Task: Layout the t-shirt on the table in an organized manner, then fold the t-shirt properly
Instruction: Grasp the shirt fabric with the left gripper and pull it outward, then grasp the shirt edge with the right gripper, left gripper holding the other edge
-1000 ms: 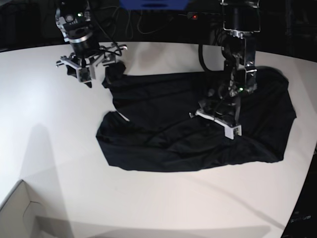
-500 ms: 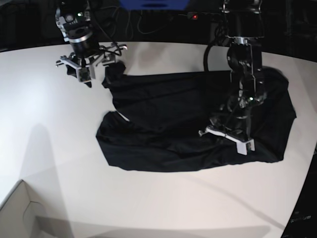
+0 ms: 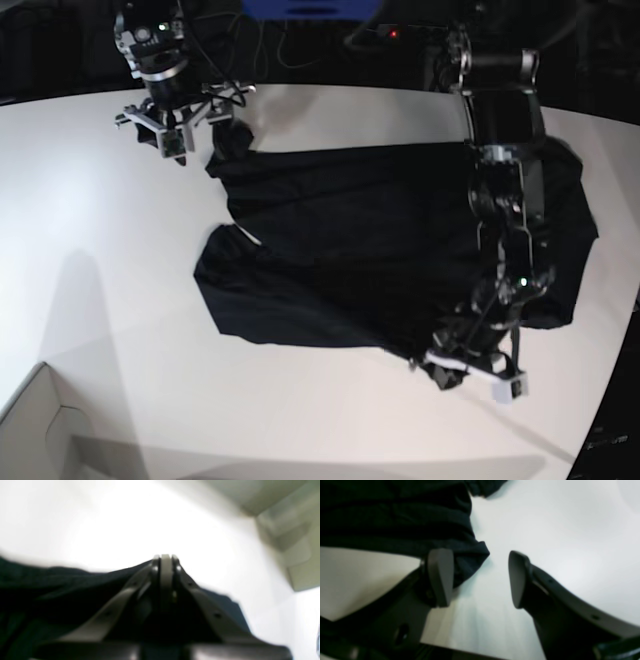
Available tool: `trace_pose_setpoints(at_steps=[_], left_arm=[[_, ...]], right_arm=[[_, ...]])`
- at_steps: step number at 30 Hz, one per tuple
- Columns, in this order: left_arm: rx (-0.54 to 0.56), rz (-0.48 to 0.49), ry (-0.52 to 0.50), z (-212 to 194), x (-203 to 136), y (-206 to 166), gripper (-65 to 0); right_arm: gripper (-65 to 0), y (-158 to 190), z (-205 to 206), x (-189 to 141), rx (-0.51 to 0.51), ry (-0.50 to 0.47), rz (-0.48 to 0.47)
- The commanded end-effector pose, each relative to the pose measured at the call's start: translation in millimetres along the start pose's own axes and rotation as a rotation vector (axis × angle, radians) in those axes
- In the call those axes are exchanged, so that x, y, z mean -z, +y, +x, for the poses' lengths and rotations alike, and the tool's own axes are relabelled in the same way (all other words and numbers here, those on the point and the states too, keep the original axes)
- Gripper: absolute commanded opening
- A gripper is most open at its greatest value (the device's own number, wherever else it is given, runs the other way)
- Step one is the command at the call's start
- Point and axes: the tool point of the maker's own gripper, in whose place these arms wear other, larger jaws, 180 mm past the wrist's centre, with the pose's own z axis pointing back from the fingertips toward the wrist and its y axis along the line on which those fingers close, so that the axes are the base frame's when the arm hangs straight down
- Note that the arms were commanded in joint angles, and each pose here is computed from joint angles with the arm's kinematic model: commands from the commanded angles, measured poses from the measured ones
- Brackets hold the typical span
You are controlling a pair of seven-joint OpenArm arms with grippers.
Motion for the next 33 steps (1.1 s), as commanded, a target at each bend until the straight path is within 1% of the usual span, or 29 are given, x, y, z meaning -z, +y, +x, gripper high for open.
trace_pose_setpoints(at_steps=[1,3,6,9,13,16,20,22,24,26,28,29,31,33], left_arm=[[0.012,-0.028,-0.082,37.7,5.4,-13.0,-64.6],[0.019,-0.026,-0.108,64.5,18.4,-14.2,-64.6],[0.001,-0.022,-0.113,93.9,41.7,-17.5,-64.6],[-0.029,0.003,-0.141,111.4,65.1,-13.3,-64.6],[-0.068,0.057,-0.135,110.7,87.4,3.4,-64.6],[-0.081,0.121,-0.138,106.5,94.0,30.5,-64.2],[-0.09,0.165,-0.168,101.6,97.2,48.3,-63.7],[-0.088,0.179,-0.158,101.1,95.4,55.8,-60.5],[-0.092,0.19,-0.135,98.4,93.2,64.4,-52.5],[-0.093,0.177,-0.109,100.2,90.3,63.6,-42.5],[-0.071,0.181,-0.103,98.9,80.0,72.6,-34.0],[-0.054,0.18,-0.107,94.8,72.9,76.3,-31.0],[-0.015,0.167,-0.142,97.3,55.2,75.3,-28.1],[0.021,0.16,-0.132,82.1,34.9,78.6,-27.9]], right_arm=[[-29.9,0.1,5.9,-3.8,-0.002,-0.026,0.003],[-29.9,-7.1,0.6,-6.5,-0.009,-0.012,-0.014],[-29.9,-15.5,-6.7,-10.9,-0.005,0.006,-0.039],[-29.9,-22.4,-12.4,-15.8,-0.004,0.021,-0.058],[-29.9,-21.4,-21.2,-21.3,0.0,0.045,-0.059],[-29.9,-20.1,-26.1,-24.2,0.002,0.059,-0.057],[-29.9,-17.0,-26.1,-24.0,0.016,0.058,-0.056],[-29.9,-16.0,-25.5,-23.6,0.016,0.057,-0.054],[-29.9,-15.7,-23.9,-22.6,0.016,0.052,-0.053],[-29.9,-15.2,-23.3,-22.2,0.016,0.051,-0.051],[-29.6,-17.9,-16.7,-18.9,0.014,0.033,-0.057],[-29.6,-19.0,-13.9,-17.3,0.013,0.025,-0.059],[-29.5,-18.4,-11.1,-15.7,0.013,0.017,-0.058],[-29.5,-19.4,-6.1,-13.0,0.012,0.004,-0.06]])
